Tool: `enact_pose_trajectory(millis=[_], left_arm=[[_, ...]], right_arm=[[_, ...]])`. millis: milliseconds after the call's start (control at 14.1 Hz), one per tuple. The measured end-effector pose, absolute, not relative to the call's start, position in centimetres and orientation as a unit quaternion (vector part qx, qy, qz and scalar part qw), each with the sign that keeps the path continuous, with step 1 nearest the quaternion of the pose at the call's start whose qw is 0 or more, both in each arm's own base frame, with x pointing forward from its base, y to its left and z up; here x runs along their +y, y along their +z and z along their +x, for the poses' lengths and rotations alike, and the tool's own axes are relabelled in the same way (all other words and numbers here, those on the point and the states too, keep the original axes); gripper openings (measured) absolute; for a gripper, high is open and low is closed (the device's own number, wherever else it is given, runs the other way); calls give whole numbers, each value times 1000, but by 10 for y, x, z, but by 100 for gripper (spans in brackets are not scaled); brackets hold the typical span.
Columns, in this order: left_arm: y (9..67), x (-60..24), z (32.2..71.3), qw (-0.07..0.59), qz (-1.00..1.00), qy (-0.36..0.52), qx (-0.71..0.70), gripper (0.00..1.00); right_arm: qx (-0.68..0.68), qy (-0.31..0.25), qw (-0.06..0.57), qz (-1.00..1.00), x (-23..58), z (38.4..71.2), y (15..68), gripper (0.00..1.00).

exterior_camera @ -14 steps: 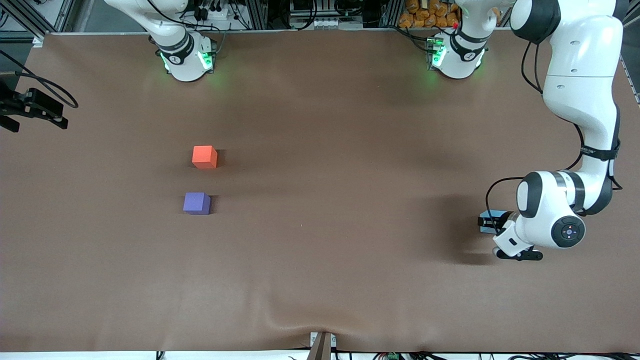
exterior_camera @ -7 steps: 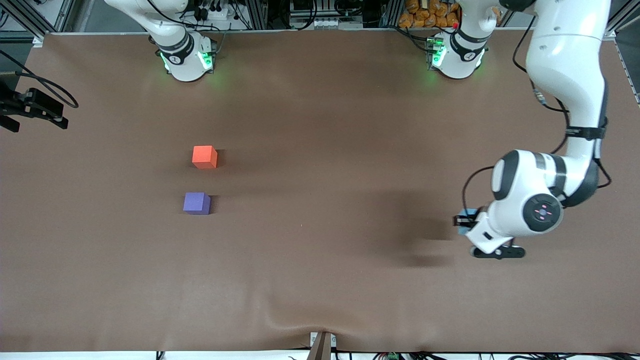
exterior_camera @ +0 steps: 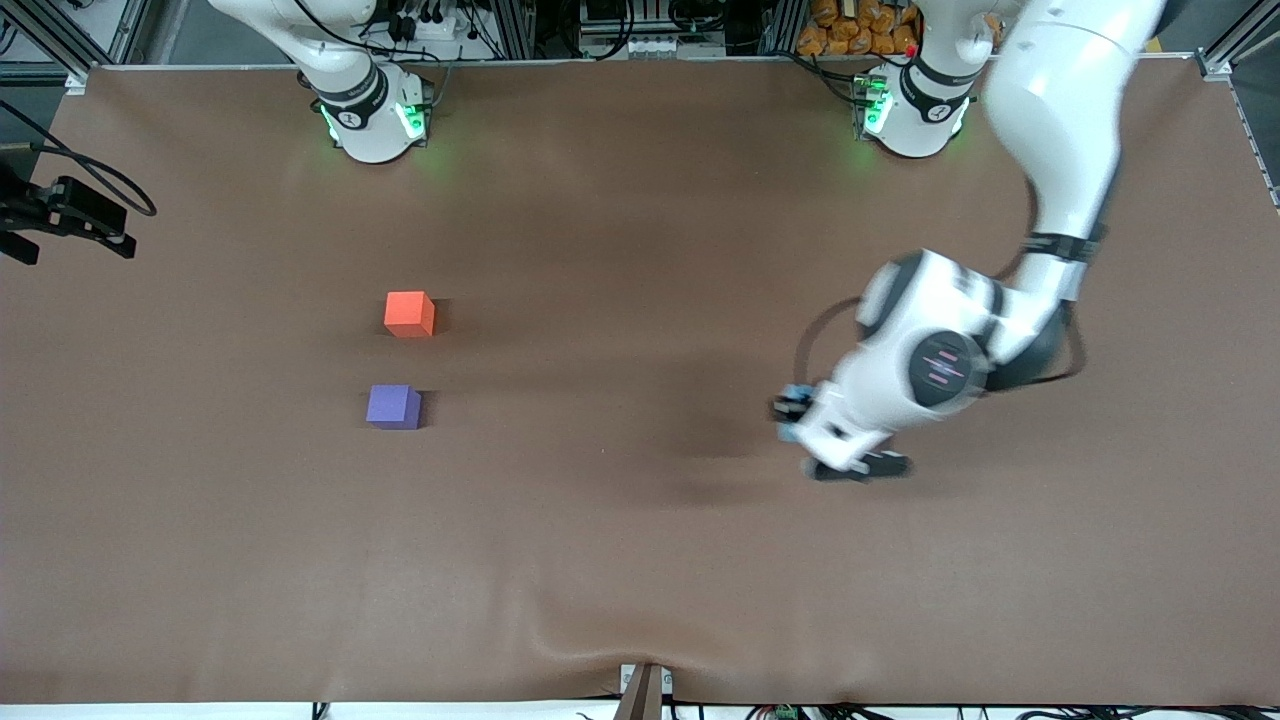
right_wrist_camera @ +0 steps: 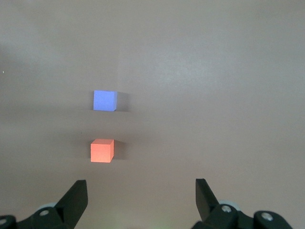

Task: Place blue block between orange and purple blocks
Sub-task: 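Carry the light-blue cube with the left gripper toward the table middle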

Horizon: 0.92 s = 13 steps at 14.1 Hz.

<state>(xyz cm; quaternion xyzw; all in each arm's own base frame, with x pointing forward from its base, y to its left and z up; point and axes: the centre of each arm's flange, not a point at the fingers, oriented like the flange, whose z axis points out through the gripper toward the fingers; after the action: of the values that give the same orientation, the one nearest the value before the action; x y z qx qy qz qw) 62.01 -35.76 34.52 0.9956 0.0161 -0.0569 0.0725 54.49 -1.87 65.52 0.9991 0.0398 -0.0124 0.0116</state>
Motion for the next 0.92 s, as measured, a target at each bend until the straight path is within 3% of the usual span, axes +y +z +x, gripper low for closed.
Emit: enact_pose_trajectory(millis=[283,638,850,921], left_arm=[[317,-514,536,110,994,-15,-13,63],[245,-604,437,44,997,15,-55,63],[231,-615,422,38,997,16,-65,66],[235,-615,425,42,997,21,-63,73]], right_arm=[[40,-13,12,999,-19,545,655,100],[43,-13,11,999,-15,546,654,100],[50,-19,11,999,-9,549,648,100],[54,-24,10,998,-5,552,643,100]])
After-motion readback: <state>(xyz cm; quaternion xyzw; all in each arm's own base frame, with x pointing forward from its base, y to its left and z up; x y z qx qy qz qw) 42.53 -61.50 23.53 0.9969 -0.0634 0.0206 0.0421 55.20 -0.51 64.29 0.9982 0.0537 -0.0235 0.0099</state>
